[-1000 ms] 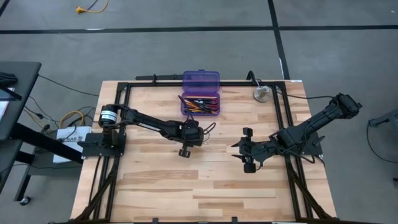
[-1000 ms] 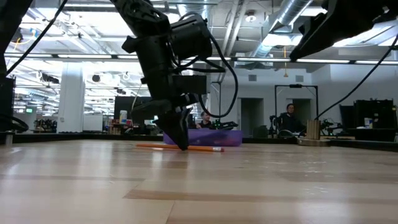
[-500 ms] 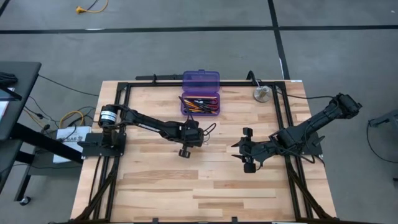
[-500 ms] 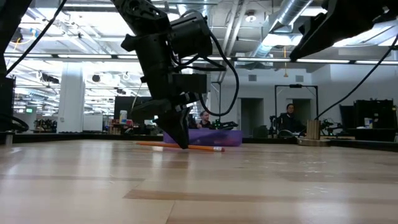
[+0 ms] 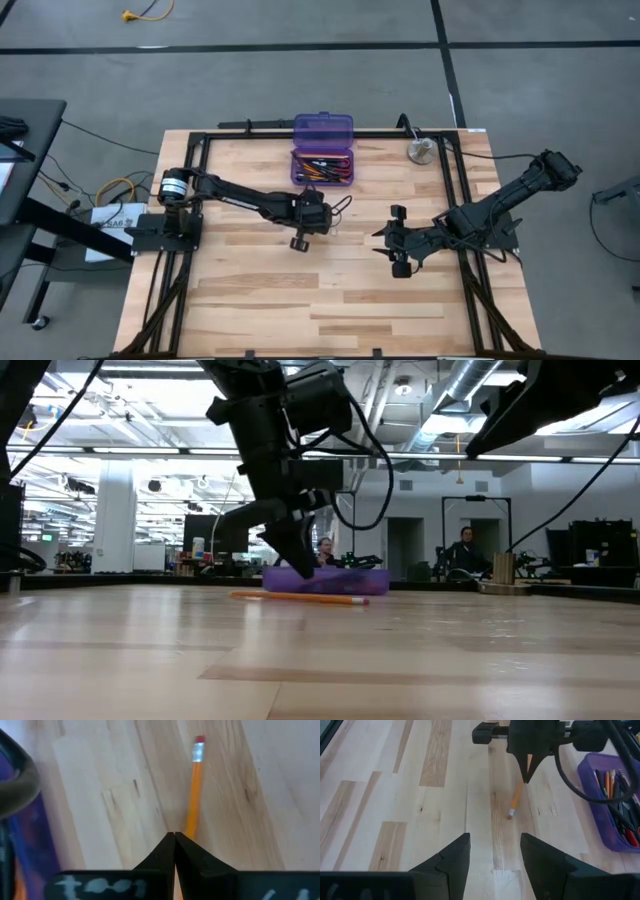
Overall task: Pick & place school supplies into a supply box
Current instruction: Put the yellow pencil into the violet supply box
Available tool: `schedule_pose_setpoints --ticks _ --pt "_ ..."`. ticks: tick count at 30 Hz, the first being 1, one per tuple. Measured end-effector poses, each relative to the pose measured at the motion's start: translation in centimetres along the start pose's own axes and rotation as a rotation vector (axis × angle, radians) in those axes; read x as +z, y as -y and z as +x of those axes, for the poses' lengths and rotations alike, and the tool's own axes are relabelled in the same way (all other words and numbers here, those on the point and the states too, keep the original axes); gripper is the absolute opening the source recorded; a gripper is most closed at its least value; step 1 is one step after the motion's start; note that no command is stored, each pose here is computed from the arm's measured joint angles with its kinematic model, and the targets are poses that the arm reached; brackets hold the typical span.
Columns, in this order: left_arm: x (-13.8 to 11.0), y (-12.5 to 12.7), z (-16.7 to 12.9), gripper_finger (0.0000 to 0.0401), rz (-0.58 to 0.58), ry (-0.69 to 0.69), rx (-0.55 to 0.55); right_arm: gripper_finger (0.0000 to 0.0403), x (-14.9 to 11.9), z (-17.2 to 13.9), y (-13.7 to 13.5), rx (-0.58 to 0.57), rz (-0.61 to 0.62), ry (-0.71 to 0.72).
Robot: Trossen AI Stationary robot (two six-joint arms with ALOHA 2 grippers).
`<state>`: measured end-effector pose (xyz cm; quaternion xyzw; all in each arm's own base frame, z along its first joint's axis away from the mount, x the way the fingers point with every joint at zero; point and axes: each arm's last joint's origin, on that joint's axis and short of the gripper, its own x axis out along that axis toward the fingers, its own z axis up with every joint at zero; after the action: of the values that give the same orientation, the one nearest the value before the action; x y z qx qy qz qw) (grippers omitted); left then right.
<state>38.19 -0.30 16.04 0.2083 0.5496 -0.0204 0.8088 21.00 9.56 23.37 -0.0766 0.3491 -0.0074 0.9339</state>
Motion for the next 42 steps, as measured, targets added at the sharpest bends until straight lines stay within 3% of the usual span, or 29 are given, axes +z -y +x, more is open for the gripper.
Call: schedule_pose_setpoints --ticks 10,20,24,35,42 --pt "0.5 -0.4 -0.8 0.0002 0.014 -0.028 0.001 0.0169 0.0 0.0 0.0 0.0 0.0 0.0" --pt "0.2 0.9 -1.0 0.0005 -0.015 -0.01 -0.272 0.0169 0.0 0.0 0.0 0.002 0.013 -0.001" --pt "0.2 1.7 -1.2 0.003 -0.011 -0.036 -0.287 0.0169 0.0 0.0 -0.1 0.005 0.012 -0.001" --pt "0.1 1.6 -1.2 0.0146 -0.019 -0.078 -0.161 0.0169 -0.1 -0.2 -0.6 0.022 0.006 0.004" --pt "0.1 1.4 -1.1 0.0169 -0.025 -0.073 -0.154 0.0169 -0.1 -0.2 -0.5 0.021 0.016 0.003"
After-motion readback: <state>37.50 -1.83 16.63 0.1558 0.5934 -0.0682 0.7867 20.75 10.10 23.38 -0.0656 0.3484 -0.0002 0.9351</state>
